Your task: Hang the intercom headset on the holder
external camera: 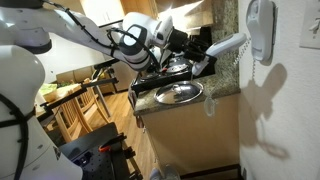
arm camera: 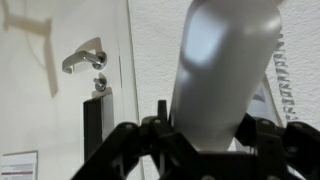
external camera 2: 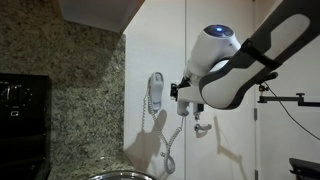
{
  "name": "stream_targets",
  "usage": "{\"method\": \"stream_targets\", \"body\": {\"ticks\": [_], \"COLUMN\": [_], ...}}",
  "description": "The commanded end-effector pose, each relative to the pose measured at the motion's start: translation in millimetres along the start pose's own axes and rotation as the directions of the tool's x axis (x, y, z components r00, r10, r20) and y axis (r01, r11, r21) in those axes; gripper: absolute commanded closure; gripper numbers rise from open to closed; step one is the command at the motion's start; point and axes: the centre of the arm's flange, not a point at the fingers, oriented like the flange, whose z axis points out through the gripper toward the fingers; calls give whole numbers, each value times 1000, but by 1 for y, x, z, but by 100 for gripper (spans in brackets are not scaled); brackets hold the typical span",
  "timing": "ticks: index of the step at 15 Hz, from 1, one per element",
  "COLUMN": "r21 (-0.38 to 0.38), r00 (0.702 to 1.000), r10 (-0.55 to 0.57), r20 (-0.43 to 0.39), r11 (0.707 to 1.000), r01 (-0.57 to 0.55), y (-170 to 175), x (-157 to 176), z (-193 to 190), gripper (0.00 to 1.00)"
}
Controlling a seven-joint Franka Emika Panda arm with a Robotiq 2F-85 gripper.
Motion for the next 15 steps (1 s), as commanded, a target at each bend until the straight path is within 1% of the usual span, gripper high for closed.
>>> {"method": "stream_targets", "body": {"ticks": [1,3,8,9,14,15], "r21": [66,78,37,28,23,23], "r00": [997,993,980,986,984,984], "r10": [-83,-118,-194,-167,-178,-178], "r20": [-5,2,41,12,21,21], "r11": [994,990,980,986,984,984], "r01": [83,117,193,167,178,178], "y": [12,16,28,20,24,24], "x": [8,10,9,0,0,0], "z": [-6,-6,-1,0,2,2], "gripper": [66,66,66,41,41,66]}}
